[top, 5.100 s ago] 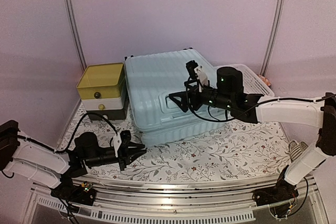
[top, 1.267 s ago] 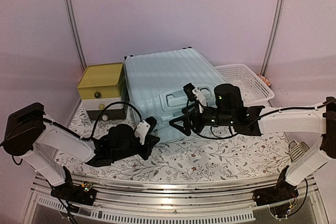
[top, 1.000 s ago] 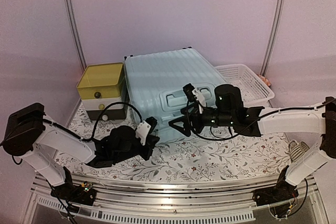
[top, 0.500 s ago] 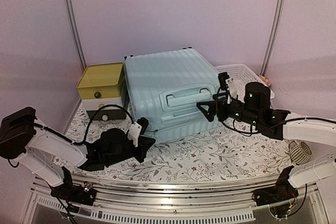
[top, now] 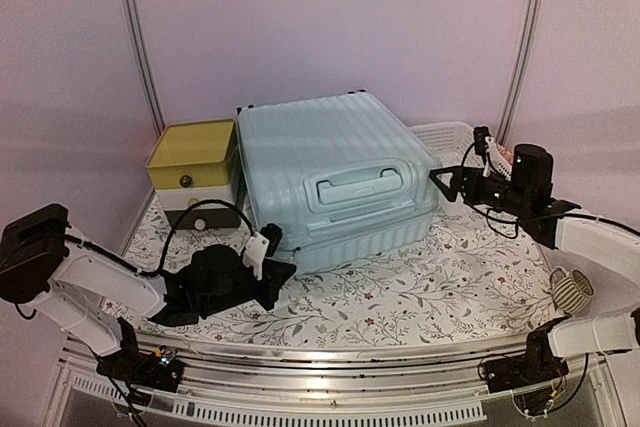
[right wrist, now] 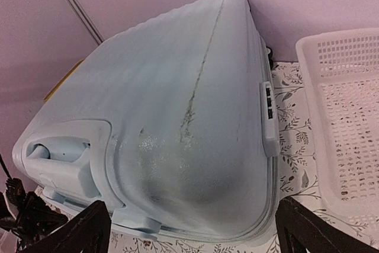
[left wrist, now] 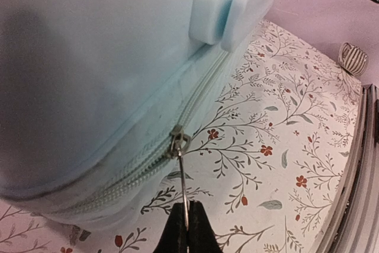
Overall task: Open, take out, and arrange the luggage
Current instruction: Unzip the zipper of the luggage.
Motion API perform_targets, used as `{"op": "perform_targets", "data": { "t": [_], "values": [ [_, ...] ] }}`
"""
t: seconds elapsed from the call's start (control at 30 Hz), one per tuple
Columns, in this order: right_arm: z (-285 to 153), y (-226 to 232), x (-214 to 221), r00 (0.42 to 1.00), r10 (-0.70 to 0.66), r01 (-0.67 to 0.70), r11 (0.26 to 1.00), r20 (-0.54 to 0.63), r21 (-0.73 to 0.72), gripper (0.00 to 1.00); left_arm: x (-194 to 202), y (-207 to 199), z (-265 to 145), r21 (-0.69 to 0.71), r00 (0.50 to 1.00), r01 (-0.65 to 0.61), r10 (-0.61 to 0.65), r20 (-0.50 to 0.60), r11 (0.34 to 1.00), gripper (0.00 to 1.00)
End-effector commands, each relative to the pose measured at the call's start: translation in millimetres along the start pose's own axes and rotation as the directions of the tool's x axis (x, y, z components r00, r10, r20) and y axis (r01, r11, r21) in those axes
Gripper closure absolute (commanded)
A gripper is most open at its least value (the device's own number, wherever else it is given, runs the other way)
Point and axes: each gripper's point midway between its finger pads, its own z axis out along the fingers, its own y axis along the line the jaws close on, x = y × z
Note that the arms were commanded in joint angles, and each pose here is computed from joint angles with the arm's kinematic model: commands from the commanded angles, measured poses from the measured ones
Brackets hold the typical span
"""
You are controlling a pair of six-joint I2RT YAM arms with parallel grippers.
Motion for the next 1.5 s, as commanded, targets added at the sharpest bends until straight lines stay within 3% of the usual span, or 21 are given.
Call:
{"op": "perform_targets", "data": {
  "t": [0.0, 0.53, 0.93, 1.23, 1.47],
  "values": [
    [7.8, 20.3, 12.4, 0.996, 0.037, -0.050, 0.987, -0.086, -0.152, 0.01, -21.3, -21.9, -6.1, 0.098, 0.997, 0.008, -0.015, 0.073, 0.995, 1.00],
    [20.7, 32.1, 30.8, 0.985, 0.019, -0.065, 0.960, -0.170, -0.271, 0.01, -22.1, -21.6, -4.7, 0.096, 0.997, 0.010, -0.017, 0.071, 0.995, 1.00],
    [33.3, 95.9, 65.7, 0.962, -0.106, -0.026, 0.882, -0.253, -0.470, 0.01, -34.8, -21.9, -6.3, 0.113, 0.995, 0.041, -0.050, 0.081, 0.993, 1.00],
    [27.5, 109.8, 61.8, 0.962, -0.148, 0.008, 0.856, -0.229, -0.517, 0.01, -33.5, -12.7, -8.8, 0.068, 0.994, 0.067, -0.072, 0.082, 0.995, 1.00],
    [30.6, 123.5, 72.2, 0.954, -0.193, 0.043, 0.845, -0.230, -0.533, 0.01, -38.6, -42.0, 6.7, 0.130, 0.998, -0.024, 0.017, 0.059, 0.991, 1.00]
  ]
}}
